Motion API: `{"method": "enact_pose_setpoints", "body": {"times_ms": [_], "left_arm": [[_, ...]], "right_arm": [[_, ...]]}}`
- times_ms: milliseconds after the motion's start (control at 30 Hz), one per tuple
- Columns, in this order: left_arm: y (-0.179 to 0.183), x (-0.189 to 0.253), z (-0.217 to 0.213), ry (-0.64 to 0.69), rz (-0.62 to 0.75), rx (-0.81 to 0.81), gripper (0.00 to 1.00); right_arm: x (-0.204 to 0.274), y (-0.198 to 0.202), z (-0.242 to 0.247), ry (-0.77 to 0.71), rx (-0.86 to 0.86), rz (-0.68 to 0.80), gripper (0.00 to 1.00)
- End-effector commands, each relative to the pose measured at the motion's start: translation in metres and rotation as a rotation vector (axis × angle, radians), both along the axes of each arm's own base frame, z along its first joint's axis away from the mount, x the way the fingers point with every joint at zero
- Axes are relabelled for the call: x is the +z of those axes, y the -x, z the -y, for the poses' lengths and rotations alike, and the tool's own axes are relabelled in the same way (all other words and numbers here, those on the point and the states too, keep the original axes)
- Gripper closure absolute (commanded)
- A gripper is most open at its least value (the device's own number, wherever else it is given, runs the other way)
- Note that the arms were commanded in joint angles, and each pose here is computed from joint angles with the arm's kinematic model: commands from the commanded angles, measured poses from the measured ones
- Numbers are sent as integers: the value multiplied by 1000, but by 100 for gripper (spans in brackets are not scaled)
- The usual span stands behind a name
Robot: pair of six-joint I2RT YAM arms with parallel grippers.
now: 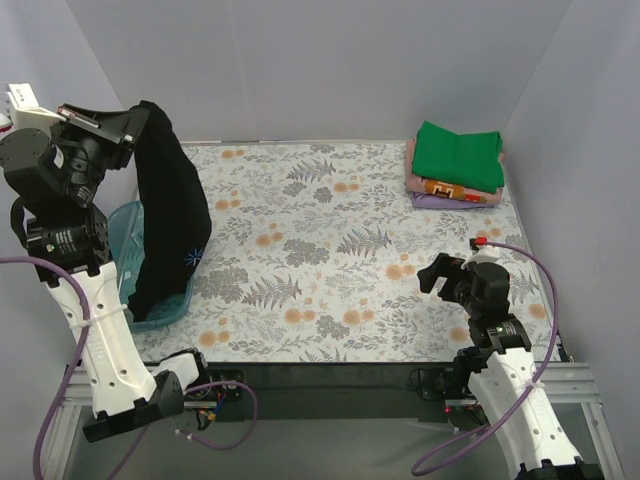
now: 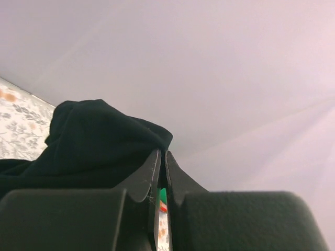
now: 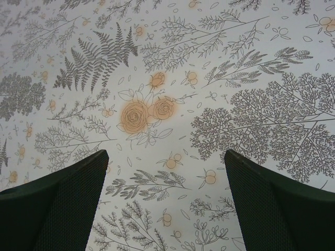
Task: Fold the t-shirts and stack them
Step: Move the tshirt to the center of the board
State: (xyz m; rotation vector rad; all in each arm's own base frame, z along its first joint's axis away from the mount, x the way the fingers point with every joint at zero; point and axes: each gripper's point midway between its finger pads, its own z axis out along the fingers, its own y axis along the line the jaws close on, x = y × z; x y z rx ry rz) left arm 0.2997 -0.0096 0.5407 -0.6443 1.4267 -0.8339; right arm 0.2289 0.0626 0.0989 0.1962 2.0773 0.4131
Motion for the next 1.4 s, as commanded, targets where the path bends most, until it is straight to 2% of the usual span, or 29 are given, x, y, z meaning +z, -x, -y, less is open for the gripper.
{"method": "enact_pose_setpoints", "body": {"times_ms": [0, 67, 100, 167, 200, 267, 300, 333, 400, 433, 500, 533, 700, 833, 867, 900, 967, 1000, 1067, 1100, 1167, 1200, 1233, 1300, 1333, 1367], "left_arm": [[-4, 17, 27, 12, 67, -155, 100], [-10, 19, 46, 5, 84, -201, 100], [-27, 15, 47, -5, 75, -166, 100], [-37, 7, 105, -23, 54, -284, 100], [-59, -8, 142, -62, 14, -313, 100], [-75, -25, 176, -106, -44, -312, 100], [-74, -13, 193, -119, -15, -333, 100], [-85, -34, 229, -163, -51, -376, 100], [-85, -33, 258, -189, -39, -414, 100], [-84, -36, 286, -204, -36, -450, 100], [-65, -24, 322, -228, 15, -519, 100], [-68, -31, 336, -242, 9, -520, 100], [-34, -10, 375, -260, 91, -599, 100], [-34, 1, 354, -219, 95, -517, 100], [-36, -11, 353, -233, 71, -506, 100], [-32, -1, 340, -216, 85, -473, 100], [-37, -7, 328, -220, 61, -410, 100], [-48, -18, 308, -230, 11, -286, 100], [-58, -45, 284, -257, -80, -169, 100], [-74, -82, 265, -305, -166, -92, 100], [-79, -124, 223, -278, -299, -9, 100], [-91, -147, 184, -254, -364, 76, 100], [-81, -201, 164, -278, -466, 91, 100], [-74, -243, 130, -247, -537, 160, 100], [-58, -288, 121, -266, -596, 154, 100], [-52, -307, 118, -269, -618, 146, 100]], "right_arm": [[18, -6, 1, -21, -19, 61, 2], [19, -7, 1, -26, -28, 66, 2], [20, -7, 2, -28, -31, 68, 2], [24, -8, 2, -31, -35, 75, 2], [25, -8, 3, -30, -41, 75, 2], [26, -9, 4, -26, -44, 78, 2], [25, -8, 4, -24, -45, 72, 2], [24, -8, 9, -11, -70, 69, 2], [26, -7, 10, -7, -71, 73, 2], [25, -6, 12, 0, -80, 70, 2], [26, -5, 17, 11, -109, 68, 2], [26, -4, 19, 16, -119, 67, 2], [31, -1, 30, 24, -185, 69, 2], [37, 0, 31, 21, -196, 78, 1], [38, 1, 32, 25, -197, 77, 2], [39, 2, 33, 26, -202, 77, 2], [46, 2, 34, 27, -210, 82, 2], [45, 4, 35, 32, -214, 68, 2], [51, 6, 36, 34, -213, 68, 2], [50, 8, 36, 36, -213, 56, 2], [54, 10, 34, 30, -198, 61, 2], [57, 11, 32, 24, -189, 66, 2], [57, 13, 27, 10, -164, 60, 2], [59, 15, 18, -11, -120, 55, 1], [58, 15, 16, -11, -103, 49, 2], [53, 15, 13, -13, -86, 23, 2]]}}
